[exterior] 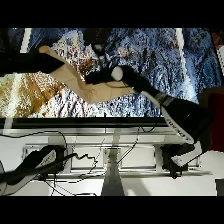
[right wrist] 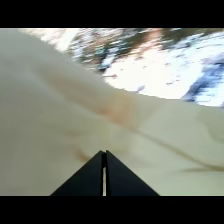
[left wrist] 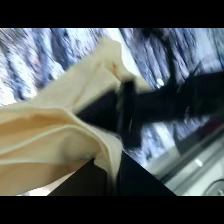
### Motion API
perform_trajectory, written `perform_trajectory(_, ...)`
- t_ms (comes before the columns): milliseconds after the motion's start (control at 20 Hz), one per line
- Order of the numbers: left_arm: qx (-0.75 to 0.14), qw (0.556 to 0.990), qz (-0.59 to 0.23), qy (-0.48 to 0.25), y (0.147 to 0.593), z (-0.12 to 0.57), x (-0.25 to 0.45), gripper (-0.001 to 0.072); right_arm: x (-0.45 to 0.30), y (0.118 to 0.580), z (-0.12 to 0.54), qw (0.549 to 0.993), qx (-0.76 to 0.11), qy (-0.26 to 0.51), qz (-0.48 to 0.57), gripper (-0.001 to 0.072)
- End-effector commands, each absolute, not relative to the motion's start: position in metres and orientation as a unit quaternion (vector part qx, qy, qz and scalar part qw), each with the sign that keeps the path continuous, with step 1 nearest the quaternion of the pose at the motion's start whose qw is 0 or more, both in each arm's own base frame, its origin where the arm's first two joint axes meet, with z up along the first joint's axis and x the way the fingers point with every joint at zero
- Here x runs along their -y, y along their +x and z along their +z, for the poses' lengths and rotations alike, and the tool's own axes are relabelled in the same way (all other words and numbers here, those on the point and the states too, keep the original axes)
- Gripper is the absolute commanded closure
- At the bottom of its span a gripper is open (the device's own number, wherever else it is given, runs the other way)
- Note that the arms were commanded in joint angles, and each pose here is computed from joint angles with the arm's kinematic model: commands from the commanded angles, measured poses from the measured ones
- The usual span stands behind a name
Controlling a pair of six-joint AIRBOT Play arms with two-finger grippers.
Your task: Fold the clothes and pants, and hang the long-sleeved shirts on hangers.
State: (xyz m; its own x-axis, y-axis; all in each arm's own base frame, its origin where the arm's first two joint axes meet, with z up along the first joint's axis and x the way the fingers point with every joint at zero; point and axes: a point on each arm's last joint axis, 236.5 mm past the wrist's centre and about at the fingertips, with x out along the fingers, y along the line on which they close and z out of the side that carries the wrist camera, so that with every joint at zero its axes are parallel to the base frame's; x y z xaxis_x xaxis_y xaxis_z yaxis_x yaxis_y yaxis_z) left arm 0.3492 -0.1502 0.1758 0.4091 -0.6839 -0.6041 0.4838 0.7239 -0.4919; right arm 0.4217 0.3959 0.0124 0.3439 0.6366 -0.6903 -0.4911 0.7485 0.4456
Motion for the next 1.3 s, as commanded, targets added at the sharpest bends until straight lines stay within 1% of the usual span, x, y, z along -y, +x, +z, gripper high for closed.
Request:
perform_trajectory(0,-0.456,0.797,-0.372,-0.135,0.367,0.128,0.201,0.0690,-0.290,0.462,0.014,0.827,-0.488,0.055,0.272,0.0701)
perform_trajectory(100,-0.445,0.798,-0.377,-0.150,0.392,0.100,0.251,0.0691,-0.231,0.481,0.025,0.835,-0.494,0.081,0.229,0.0701)
perform_trajectory(200,-0.434,0.797,-0.376,-0.188,0.408,0.072,0.306,0.0678,-0.181,0.494,0.034,0.842,-0.494,0.103,0.192,0.0700)
perform_trajectory(250,-0.434,0.791,-0.373,-0.216,0.411,0.059,0.333,0.0564,-0.159,0.498,0.036,0.844,-0.494,0.113,0.174,0.0700)
perform_trajectory(300,-0.438,0.784,-0.369,-0.241,0.410,0.047,0.356,0.0413,-0.141,0.501,0.036,0.845,-0.496,0.122,0.160,0.0701)
perform_trajectory(350,-0.440,0.780,-0.361,-0.260,0.409,0.035,0.373,0.0317,-0.124,0.503,0.034,0.844,-0.500,0.129,0.147,0.0700)
perform_trajectory(400,-0.439,0.783,-0.352,-0.264,0.410,0.024,0.384,0.0230,-0.110,0.506,0.033,0.845,-0.499,0.133,0.135,0.0700)
perform_trajectory(450,-0.439,0.787,-0.348,-0.260,0.409,0.017,0.390,0.0161,-0.096,0.508,0.033,0.848,-0.498,0.137,0.124,0.0700)
perform_trajectory(600,-0.433,0.791,-0.347,-0.258,0.413,0.020,0.386,0.0158,-0.063,0.513,0.028,0.857,-0.493,0.098,0.111,0.0701)
perform_trajectory(700,-0.416,0.800,-0.352,-0.250,0.423,0.035,0.370,0.0159,-0.049,0.511,0.014,0.850,-0.506,0.089,0.114,0.0702)
perform_trajectory(750,-0.405,0.804,-0.364,-0.238,0.424,0.046,0.361,0.0158,-0.050,0.506,0.003,0.838,-0.522,0.092,0.131,0.0702)
perform_trajectory(800,-0.395,0.806,-0.378,-0.228,0.425,0.058,0.352,0.0158,-0.064,0.493,-0.010,0.813,-0.545,0.103,0.179,0.0702)
perform_trajectory(850,-0.385,0.808,-0.390,-0.218,0.424,0.071,0.344,0.0159,-0.086,0.477,-0.020,0.778,-0.566,0.131,0.241,0.0701)
perform_trajectory(900,-0.371,0.812,-0.402,-0.206,0.423,0.085,0.336,0.0159,-0.107,0.465,-0.025,0.744,-0.580,0.170,0.285,0.0617)
perform_trajectory(950,-0.356,0.816,-0.413,-0.192,0.422,0.098,0.330,0.0160,-0.124,0.459,-0.030,0.717,-0.590,0.210,0.306,0.0265)
perform_trajectory(1000,-0.336,0.823,-0.425,-0.173,0.421,0.110,0.325,0.0160,-0.137,0.457,-0.036,0.701,-0.597,0.233,0.315,0.0058)
perform_trajectory(1050,-0.319,0.828,-0.435,-0.154,0.419,0.121,0.321,0.0160,-0.149,0.455,-0.049,0.688,-0.611,0.243,0.309,0.0016)
perform_trajectory(1150,-0.292,0.837,-0.444,-0.133,0.417,0.137,0.317,0.0161,-0.177,0.449,-0.071,0.673,-0.630,0.233,0.309,0.0016)
perform_trajectory(1250,-0.287,0.838,-0.446,-0.132,0.415,0.143,0.317,0.0160,-0.212,0.443,-0.086,0.671,-0.636,0.216,0.315,0.0016)
